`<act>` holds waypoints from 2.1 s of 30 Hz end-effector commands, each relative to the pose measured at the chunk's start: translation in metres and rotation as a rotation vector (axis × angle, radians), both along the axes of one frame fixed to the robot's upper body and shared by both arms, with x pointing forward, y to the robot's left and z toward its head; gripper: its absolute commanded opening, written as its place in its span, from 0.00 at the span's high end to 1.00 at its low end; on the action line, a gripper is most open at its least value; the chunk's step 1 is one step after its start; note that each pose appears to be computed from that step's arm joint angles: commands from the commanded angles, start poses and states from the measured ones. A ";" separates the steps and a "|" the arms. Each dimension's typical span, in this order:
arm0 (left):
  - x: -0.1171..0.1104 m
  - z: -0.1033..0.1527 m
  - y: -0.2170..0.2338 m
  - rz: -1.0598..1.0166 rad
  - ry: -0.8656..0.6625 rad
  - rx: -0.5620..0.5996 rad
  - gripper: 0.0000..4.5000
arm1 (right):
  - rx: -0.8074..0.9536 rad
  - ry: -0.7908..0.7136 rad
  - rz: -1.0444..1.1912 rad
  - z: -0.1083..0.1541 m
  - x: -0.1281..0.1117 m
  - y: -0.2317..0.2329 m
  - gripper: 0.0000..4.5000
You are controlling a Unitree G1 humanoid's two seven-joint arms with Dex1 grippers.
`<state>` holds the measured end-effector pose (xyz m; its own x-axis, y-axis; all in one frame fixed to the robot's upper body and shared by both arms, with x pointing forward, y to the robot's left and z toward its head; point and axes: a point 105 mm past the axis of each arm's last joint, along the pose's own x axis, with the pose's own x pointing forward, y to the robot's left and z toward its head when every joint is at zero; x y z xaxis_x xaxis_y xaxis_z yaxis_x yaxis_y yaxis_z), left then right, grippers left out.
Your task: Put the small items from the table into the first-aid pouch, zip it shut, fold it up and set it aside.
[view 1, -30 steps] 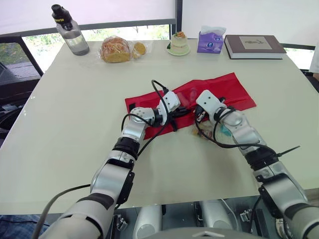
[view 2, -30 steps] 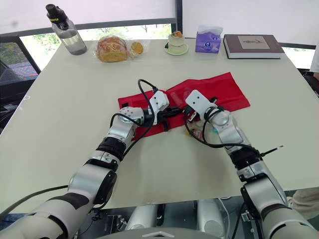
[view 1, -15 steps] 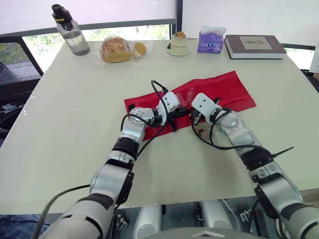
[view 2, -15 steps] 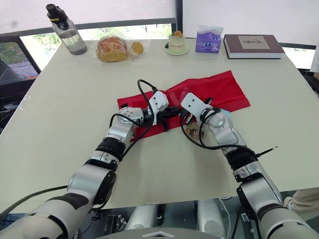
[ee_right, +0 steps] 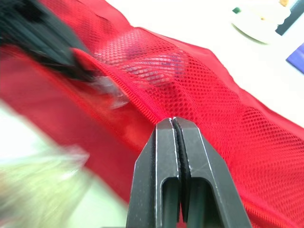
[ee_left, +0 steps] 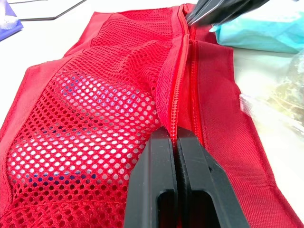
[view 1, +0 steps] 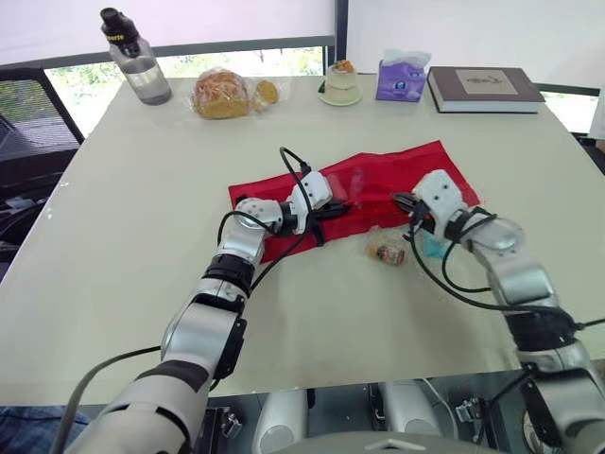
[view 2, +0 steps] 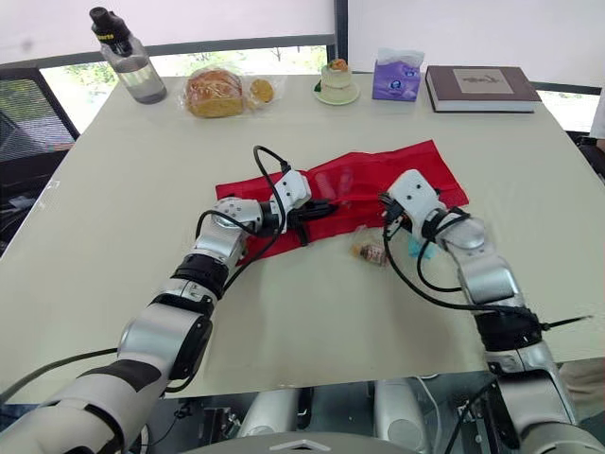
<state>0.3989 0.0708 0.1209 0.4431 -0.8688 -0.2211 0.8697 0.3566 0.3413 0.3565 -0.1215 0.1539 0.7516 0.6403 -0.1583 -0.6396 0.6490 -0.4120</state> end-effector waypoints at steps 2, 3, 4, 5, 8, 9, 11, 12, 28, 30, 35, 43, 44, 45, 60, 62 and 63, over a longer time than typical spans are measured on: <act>0.000 0.013 0.001 -0.036 -0.044 -0.013 1.00 | 0.076 0.012 0.081 0.021 -0.039 -0.026 0.99; -0.001 0.012 0.001 -0.048 -0.039 -0.011 1.00 | 0.081 0.044 0.081 0.018 -0.046 -0.033 0.99; -0.003 0.011 0.001 -0.060 -0.039 -0.005 1.00 | 0.096 0.074 0.088 0.017 -0.055 -0.041 0.99; -0.005 0.011 0.001 -0.078 -0.044 -0.004 1.00 | 0.107 0.103 0.094 0.017 -0.065 -0.048 0.94; -0.006 0.010 0.001 -0.093 -0.052 0.004 1.00 | 0.128 0.145 0.104 0.022 -0.087 -0.064 0.74; -0.006 0.009 0.001 -0.093 -0.051 0.007 1.00 | 0.131 0.152 0.106 0.024 -0.093 -0.068 0.63; -0.006 0.008 0.002 -0.096 -0.048 0.011 1.00 | 0.148 0.184 0.131 0.028 -0.108 -0.075 0.43; -0.006 0.008 0.002 -0.097 -0.048 0.011 1.00 | 0.156 0.195 0.139 0.030 -0.114 -0.078 0.34; 0.005 0.009 0.019 -0.012 -0.064 0.026 1.00 | 0.125 0.099 0.040 0.075 -0.151 -0.149 0.01; 0.007 0.011 0.022 0.010 -0.060 0.011 1.00 | 0.118 0.094 0.007 0.078 -0.156 -0.161 0.01; 0.010 0.009 0.028 0.035 -0.058 0.016 1.00 | 0.128 0.111 -0.019 0.080 -0.170 -0.177 0.01; 0.012 0.012 0.030 0.050 -0.070 0.027 1.00 | 0.199 0.113 0.036 0.086 -0.165 -0.168 0.01; 0.013 0.012 0.030 0.050 -0.072 0.029 1.00 | 0.196 0.114 0.038 0.085 -0.164 -0.168 0.01; 0.012 0.013 0.031 0.050 -0.073 0.029 1.00 | 0.188 0.109 0.039 0.083 -0.161 -0.167 0.01; 0.013 0.017 0.033 0.061 -0.085 0.022 1.00 | 0.170 0.139 0.132 0.030 -0.106 -0.093 0.01; 0.012 0.015 0.032 0.056 -0.090 0.027 1.00 | 0.172 0.143 0.186 0.021 -0.098 -0.067 0.01; 0.011 0.014 0.031 0.051 -0.092 0.028 1.00 | 0.152 0.143 0.208 0.016 -0.093 -0.056 0.01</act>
